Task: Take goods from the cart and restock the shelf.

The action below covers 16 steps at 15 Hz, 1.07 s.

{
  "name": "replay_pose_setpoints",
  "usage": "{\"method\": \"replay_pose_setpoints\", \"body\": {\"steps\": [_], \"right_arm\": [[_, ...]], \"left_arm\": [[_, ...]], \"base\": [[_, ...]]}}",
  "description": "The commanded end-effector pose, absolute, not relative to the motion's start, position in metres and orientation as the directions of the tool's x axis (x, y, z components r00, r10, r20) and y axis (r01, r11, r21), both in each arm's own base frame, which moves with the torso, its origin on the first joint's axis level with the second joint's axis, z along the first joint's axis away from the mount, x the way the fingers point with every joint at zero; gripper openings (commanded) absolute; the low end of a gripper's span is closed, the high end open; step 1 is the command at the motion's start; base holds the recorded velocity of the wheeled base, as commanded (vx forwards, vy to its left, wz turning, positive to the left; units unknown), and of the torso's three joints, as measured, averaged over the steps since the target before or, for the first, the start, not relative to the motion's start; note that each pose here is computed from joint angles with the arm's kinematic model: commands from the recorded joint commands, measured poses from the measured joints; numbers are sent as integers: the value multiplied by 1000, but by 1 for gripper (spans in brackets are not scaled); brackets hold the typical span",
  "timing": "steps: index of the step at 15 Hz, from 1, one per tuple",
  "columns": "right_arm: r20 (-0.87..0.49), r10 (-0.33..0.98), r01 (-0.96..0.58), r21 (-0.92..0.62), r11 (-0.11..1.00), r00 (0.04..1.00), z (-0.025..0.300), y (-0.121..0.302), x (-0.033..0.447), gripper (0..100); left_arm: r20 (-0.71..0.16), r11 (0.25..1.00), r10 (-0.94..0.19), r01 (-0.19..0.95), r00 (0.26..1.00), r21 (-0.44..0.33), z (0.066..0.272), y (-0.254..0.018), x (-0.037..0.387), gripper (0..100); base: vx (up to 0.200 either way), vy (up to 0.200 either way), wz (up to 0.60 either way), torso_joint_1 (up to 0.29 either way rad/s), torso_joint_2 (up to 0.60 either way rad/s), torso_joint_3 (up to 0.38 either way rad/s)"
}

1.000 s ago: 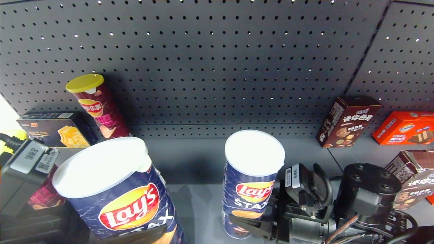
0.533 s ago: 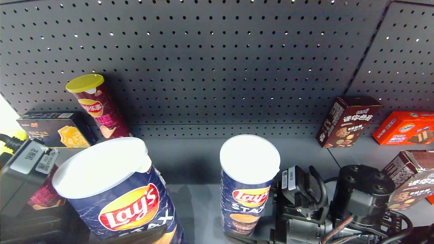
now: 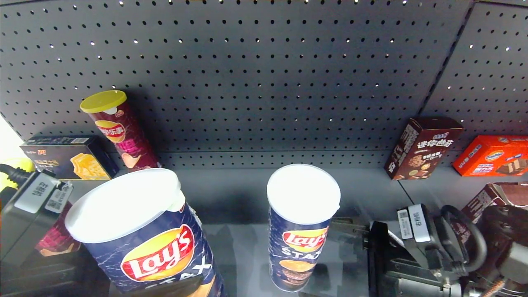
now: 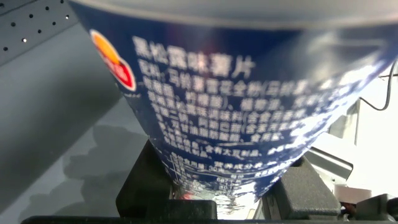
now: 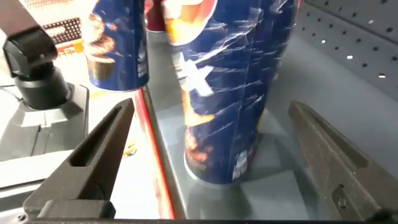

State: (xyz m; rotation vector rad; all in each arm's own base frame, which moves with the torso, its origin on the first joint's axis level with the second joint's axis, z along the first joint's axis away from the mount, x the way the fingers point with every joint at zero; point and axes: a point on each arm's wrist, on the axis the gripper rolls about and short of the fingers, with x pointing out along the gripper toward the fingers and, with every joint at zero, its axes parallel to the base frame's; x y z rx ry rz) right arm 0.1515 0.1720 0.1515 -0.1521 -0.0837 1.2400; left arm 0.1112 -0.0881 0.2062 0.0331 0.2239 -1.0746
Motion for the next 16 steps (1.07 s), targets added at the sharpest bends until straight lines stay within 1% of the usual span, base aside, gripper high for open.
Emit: {"method": "replay_pose_setpoints", "body": {"steps": [1, 4, 5, 6, 7, 9, 13, 15, 16], "right_arm": [[50, 939, -919, -192, 343, 340, 167, 146, 131, 100], [81, 923, -899, -205, 386, 377, 174, 120, 115, 100], [96, 903, -878, -212, 429, 418, 173, 105, 109, 100], [96, 903, -878, -212, 429, 418, 173, 105, 109, 100], [108, 881, -854, -217, 473, 461, 168, 85, 95, 100], [97, 881, -855, -212, 473, 463, 162, 75, 82, 100], [51, 776, -758, -181, 626, 629, 153, 45, 49, 100], [8, 727, -716, -171, 677, 686, 141, 30, 33, 100], [-23, 716, -709, -165, 686, 698, 133, 23, 25, 100]], "left_arm": [[-209, 478, -866, 874, 453, -88, 203, -88, 111, 0], [-212, 479, -866, 873, 453, -89, 201, -87, 110, 0], [-213, 479, -866, 873, 453, -90, 201, -87, 110, 0], [-213, 479, -866, 873, 453, -90, 201, -87, 110, 0], [-220, 479, -865, 873, 451, -92, 199, -87, 109, 0], [-220, 476, -866, 875, 449, -90, 199, -87, 109, 0], [-223, 479, -864, 873, 451, -91, 194, -84, 104, 0], [-220, 479, -865, 873, 451, -89, 193, -81, 100, 0], [-220, 479, -865, 873, 451, -89, 192, -81, 100, 0]], "base": [[0, 0, 0, 0, 0, 0], [0, 0, 0, 0, 0, 0], [0, 0, 0, 0, 0, 0], [0, 0, 0, 0, 0, 0], [0, 0, 0, 0, 0, 0], [0, 0, 0, 0, 0, 0], [0, 0, 0, 0, 0, 0], [0, 0, 0, 0, 0, 0], [0, 0, 0, 0, 0, 0]]}}
